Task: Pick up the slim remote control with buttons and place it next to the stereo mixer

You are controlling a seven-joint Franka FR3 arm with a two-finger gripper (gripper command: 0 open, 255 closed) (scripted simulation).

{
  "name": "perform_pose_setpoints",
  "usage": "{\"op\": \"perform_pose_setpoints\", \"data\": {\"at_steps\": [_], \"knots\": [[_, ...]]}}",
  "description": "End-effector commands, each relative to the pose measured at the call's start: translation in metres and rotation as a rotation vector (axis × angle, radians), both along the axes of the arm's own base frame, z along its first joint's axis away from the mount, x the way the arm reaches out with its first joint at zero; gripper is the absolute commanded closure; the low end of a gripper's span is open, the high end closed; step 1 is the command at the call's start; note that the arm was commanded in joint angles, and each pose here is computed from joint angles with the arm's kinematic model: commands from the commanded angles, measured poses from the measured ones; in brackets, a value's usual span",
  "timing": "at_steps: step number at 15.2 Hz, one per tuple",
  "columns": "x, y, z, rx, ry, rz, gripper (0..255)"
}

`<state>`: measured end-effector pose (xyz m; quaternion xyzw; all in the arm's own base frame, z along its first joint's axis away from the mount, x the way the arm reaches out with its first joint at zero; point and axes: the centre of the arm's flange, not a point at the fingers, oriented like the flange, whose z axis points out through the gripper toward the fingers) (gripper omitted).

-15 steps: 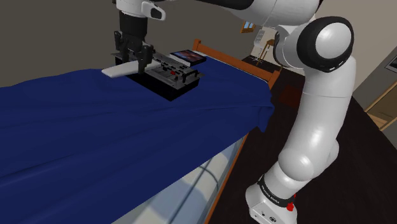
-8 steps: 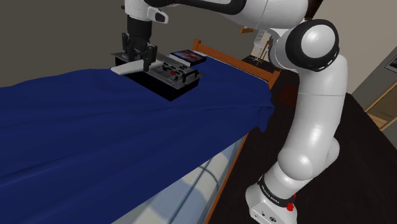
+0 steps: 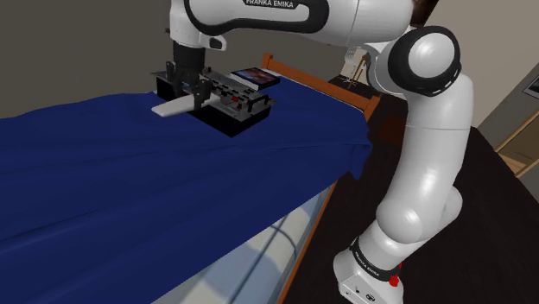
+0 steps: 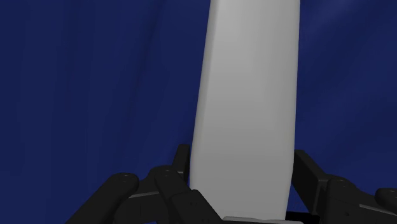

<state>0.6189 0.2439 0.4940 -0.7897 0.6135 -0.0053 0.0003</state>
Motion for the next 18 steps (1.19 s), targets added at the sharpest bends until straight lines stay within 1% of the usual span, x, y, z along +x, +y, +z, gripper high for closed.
{"op": "perform_pose_setpoints", "data": {"at_steps": [1, 18], "knots": [[0.000, 0.000, -0.011, 0.000, -0.001, 0.000, 255], [0.000, 0.000, -0.101, 0.000, -0.001, 0.000, 255]]}}
